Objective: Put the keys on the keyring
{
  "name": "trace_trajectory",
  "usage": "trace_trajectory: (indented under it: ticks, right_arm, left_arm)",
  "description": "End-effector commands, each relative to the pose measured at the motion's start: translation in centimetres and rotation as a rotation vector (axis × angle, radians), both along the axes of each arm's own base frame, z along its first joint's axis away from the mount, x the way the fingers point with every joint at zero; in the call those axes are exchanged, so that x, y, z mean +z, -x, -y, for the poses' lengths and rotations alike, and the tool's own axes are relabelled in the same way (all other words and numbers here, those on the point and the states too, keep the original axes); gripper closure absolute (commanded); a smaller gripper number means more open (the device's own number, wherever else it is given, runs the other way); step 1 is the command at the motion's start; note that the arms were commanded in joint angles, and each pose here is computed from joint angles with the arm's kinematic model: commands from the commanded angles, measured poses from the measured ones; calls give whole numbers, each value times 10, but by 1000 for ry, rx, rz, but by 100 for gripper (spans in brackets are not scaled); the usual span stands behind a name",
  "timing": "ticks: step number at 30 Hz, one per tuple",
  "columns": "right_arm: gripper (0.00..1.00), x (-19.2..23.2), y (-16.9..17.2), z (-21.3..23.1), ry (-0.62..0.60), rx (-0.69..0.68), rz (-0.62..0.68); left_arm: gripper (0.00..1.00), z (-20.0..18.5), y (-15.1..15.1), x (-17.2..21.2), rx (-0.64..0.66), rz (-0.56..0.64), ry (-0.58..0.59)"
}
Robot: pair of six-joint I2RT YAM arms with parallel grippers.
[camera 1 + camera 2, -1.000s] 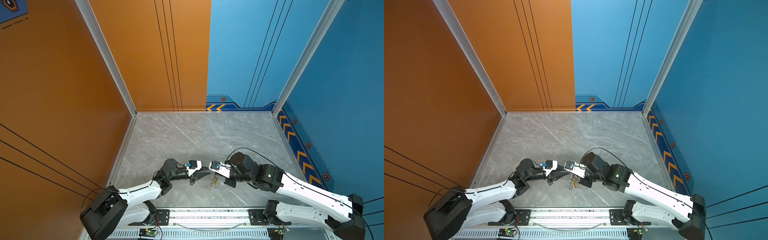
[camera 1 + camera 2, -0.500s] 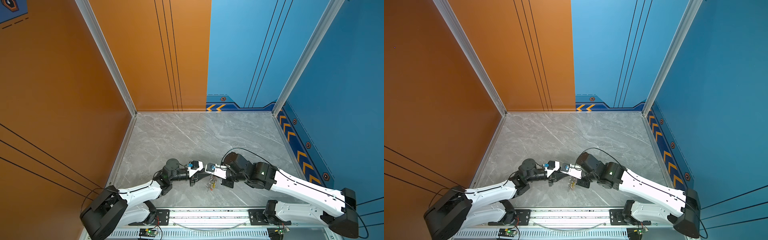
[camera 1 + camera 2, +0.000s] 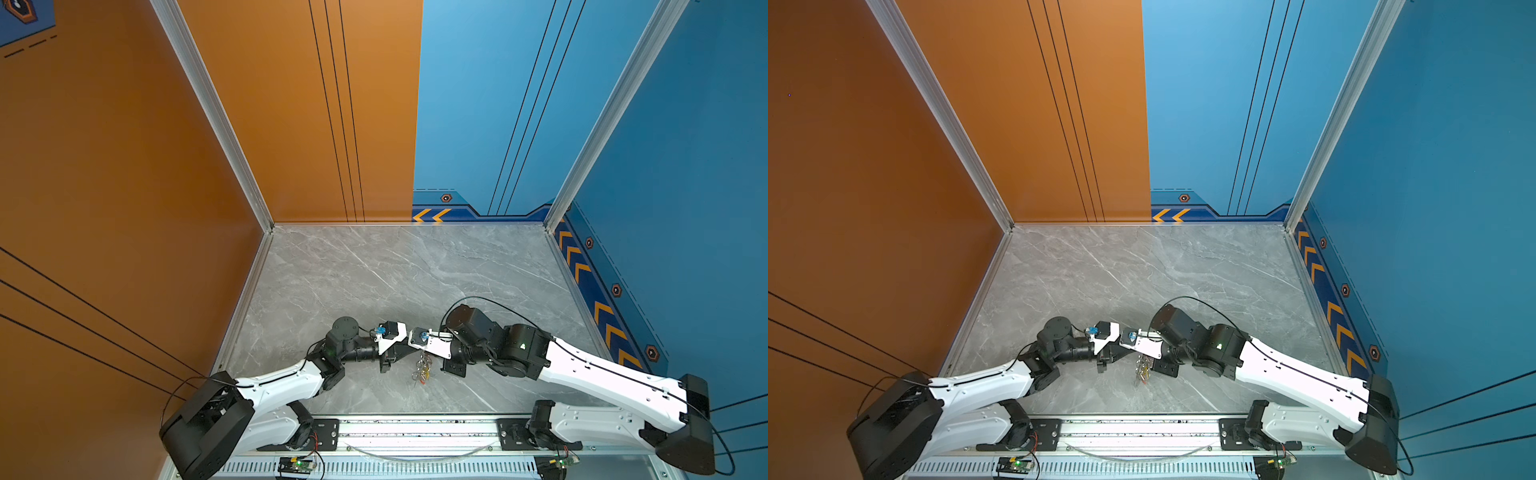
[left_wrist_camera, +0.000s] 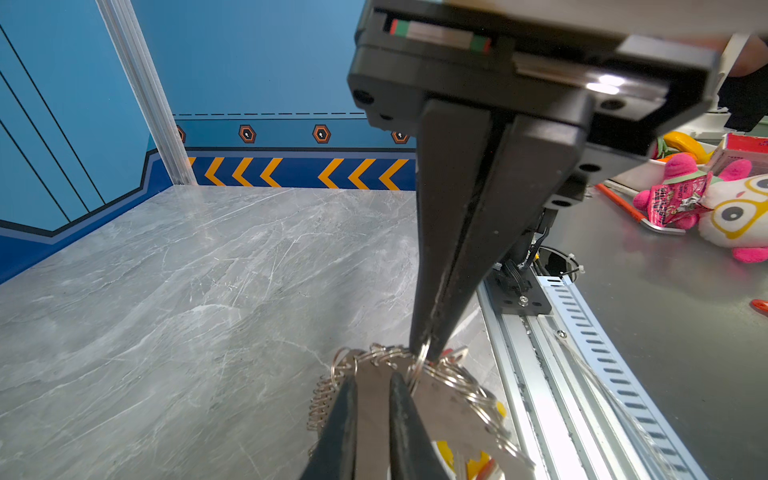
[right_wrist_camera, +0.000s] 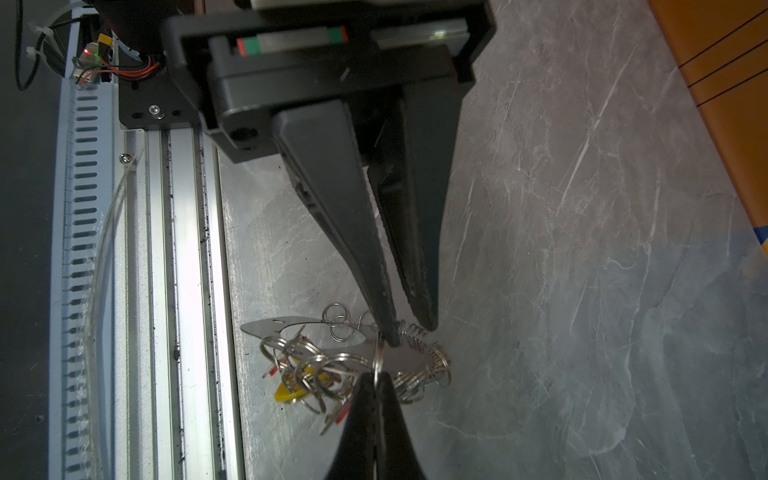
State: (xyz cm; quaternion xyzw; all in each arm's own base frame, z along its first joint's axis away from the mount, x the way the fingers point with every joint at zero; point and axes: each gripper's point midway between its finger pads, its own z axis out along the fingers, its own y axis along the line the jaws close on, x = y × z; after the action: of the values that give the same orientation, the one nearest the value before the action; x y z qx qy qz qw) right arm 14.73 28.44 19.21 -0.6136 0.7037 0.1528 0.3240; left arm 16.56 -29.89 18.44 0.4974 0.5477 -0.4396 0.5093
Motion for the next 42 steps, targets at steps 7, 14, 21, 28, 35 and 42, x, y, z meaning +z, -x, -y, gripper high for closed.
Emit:
trace_trajectory:
  ticks: [7, 14, 21, 28, 35, 42]
  right_arm:
    - [100, 19, -5, 2, -98, -9, 34]
    - [100, 16, -7, 4, -91, -13, 31]
    - [100, 15, -4, -3, -97, 10, 29]
    - [100, 15, -3, -9, -106, 28, 25]
    - [100, 14, 1, -12, -108, 49, 16]
    - [100, 12, 3, -10, -107, 54, 14]
  left_arm:
    - [83, -3, -2, 11, 6, 7, 28]
    - [85, -5, 2, 17, -22, 13, 63]
    - [87, 1, 12, 17, -96, -2, 60]
    - [89, 3, 14, 16, -116, -11, 57]
    - [90, 3, 12, 16, -106, -14, 56]
    - [86, 0, 6, 15, -56, 2, 56]
